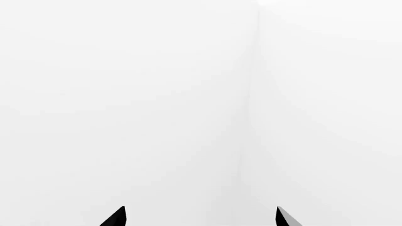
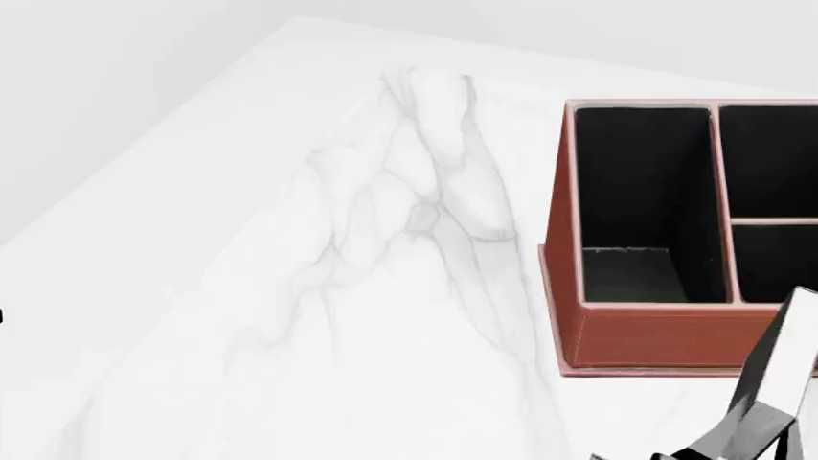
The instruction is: Pick up the book and place it in the left compartment of the caddy.
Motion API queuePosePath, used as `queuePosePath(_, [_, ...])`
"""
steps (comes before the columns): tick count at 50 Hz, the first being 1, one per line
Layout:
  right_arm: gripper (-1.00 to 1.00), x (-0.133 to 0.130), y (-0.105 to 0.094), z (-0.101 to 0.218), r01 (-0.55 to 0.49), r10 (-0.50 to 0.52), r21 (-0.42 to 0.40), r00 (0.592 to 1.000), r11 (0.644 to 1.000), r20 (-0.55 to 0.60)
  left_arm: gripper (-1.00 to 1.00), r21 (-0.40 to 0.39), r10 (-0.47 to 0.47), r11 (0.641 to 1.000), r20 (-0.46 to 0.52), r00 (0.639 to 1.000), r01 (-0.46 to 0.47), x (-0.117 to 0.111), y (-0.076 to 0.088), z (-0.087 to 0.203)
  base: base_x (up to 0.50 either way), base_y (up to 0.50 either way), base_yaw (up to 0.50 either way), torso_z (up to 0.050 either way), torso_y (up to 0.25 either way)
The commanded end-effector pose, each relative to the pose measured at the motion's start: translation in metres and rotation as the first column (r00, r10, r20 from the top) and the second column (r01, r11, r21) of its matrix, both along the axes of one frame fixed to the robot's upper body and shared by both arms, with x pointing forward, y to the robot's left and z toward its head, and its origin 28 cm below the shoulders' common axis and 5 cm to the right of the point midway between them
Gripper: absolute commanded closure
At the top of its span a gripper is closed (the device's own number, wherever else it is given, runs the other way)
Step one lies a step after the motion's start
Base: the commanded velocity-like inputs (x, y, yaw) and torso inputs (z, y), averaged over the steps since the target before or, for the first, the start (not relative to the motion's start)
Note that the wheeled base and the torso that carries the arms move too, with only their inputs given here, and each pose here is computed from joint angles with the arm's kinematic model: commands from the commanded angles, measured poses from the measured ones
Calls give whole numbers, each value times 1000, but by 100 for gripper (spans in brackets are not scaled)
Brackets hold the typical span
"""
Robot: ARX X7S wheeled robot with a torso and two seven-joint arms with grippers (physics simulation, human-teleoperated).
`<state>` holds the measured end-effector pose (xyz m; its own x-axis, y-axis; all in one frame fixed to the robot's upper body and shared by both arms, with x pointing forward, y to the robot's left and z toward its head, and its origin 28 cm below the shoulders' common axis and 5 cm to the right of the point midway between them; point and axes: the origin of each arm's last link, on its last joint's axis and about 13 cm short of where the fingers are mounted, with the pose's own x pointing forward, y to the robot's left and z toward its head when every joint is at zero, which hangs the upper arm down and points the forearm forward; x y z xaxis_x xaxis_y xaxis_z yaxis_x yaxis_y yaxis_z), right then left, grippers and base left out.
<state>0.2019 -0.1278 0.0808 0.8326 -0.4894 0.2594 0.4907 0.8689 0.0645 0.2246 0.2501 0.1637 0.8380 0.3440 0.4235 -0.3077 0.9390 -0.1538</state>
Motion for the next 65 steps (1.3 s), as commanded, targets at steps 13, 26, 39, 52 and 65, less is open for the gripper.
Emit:
queuePosePath(13, [100, -7, 1, 63, -369, 381, -160, 923, 915, 52, -100, -9, -42, 999, 4, 999, 42, -8, 1, 1, 0, 0, 0, 0, 2])
queuePosePath(26, [100, 19, -19, 86, -427, 428, -96, 904, 899, -10, -100, -9, -40, 999, 3, 999, 40, -7, 1, 2, 0, 0, 0, 0, 2])
queuePosePath(39, [100, 46, -26, 110, -455, 455, -75, 890, 887, -25, -100, -12, -38, 999, 2, 999, 38, -7, 1, 2, 0, 0, 0, 0, 1])
queuePosePath(52, [100, 78, -30, 111, -443, 441, -40, 896, 896, -60, -100, -10, -39, 999, 3, 999, 39, -8, 1, 2, 0, 0, 0, 0, 2])
queuePosePath(65, [100, 92, -30, 103, -462, 459, 4, 882, 887, -107, -100, -10, -39, 999, 3, 999, 39, -9, 1, 2, 0, 0, 0, 0, 2])
